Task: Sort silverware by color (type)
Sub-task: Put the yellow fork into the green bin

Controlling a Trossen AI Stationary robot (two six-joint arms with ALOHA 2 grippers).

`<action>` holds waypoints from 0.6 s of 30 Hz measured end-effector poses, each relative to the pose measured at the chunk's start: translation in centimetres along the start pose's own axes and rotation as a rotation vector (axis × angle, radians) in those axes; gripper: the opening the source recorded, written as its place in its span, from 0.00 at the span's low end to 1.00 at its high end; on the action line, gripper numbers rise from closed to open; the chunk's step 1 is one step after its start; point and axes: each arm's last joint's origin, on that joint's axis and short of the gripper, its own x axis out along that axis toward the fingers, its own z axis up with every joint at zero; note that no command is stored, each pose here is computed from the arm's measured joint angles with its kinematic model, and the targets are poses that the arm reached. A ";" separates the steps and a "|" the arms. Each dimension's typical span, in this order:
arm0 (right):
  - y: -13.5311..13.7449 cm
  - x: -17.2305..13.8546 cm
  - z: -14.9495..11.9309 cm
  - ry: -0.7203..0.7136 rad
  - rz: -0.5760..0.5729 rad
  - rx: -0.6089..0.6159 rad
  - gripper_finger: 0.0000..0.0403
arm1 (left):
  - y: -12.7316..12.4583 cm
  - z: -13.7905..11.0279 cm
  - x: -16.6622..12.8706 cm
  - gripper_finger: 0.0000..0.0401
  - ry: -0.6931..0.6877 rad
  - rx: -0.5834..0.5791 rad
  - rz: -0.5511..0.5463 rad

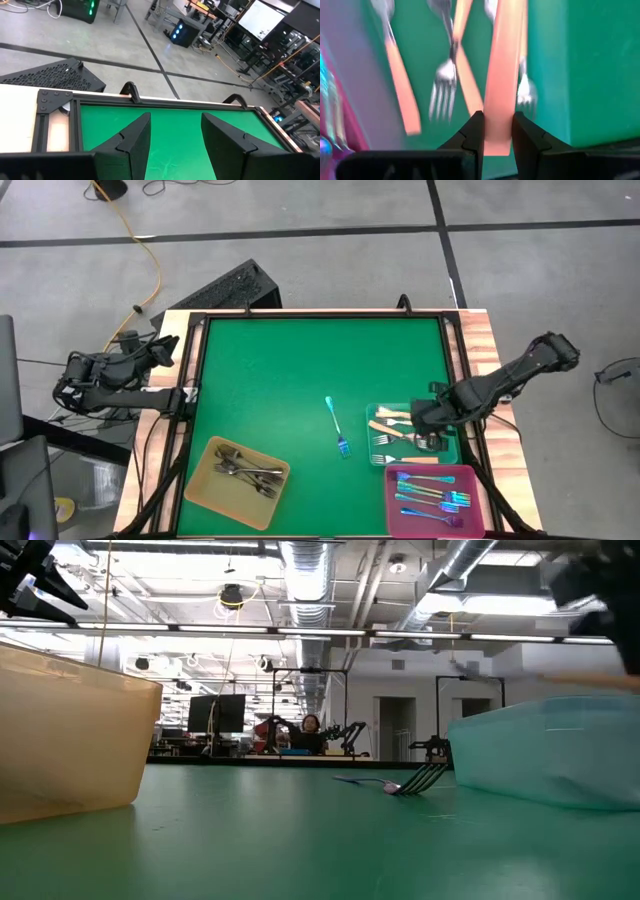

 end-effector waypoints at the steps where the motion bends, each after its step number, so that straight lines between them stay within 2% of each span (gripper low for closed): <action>1: 0.1 0.5 -0.4 0.025 0.002 -0.013 0.23 | 0.0 0.0 0.0 0.39 -0.001 0.000 0.001; 6: 0.8 2.3 -1.8 0.112 0.000 -0.078 0.23 | 0.0 0.0 0.0 0.39 -0.006 0.000 0.003; 10: 1.1 3.4 -2.5 0.161 0.050 -0.103 0.23 | 0.0 0.0 0.0 0.39 -0.007 0.000 0.004; 18: 1.7 4.3 -2.8 0.151 0.097 -0.121 0.23 | 0.1 0.0 0.0 0.39 -0.005 0.006 0.009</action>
